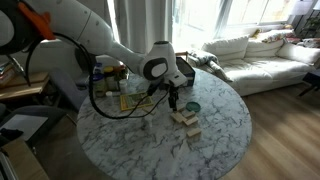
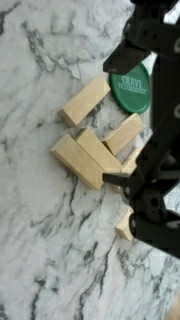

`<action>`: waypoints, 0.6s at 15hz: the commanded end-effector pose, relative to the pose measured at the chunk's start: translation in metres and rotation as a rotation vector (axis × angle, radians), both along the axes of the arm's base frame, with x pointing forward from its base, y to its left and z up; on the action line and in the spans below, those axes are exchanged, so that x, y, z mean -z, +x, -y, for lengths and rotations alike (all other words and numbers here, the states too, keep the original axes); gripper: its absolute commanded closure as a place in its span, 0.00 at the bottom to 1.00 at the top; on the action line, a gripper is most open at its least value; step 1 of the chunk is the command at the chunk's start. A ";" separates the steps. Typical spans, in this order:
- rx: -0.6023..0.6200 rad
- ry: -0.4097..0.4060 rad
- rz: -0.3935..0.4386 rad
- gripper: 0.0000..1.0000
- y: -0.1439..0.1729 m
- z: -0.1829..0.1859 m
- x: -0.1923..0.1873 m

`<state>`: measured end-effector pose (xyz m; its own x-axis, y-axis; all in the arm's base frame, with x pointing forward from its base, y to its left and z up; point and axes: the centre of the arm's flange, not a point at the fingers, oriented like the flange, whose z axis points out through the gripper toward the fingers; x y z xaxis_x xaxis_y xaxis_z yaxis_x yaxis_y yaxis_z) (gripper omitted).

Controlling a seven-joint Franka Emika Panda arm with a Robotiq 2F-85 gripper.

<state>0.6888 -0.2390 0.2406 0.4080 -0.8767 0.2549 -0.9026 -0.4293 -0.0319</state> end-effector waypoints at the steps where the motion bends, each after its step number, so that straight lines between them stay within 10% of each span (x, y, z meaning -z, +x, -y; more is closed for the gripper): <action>1: -0.201 -0.034 0.003 0.00 0.008 0.002 0.010; 9: -0.601 -0.164 0.033 0.00 0.021 -0.007 0.043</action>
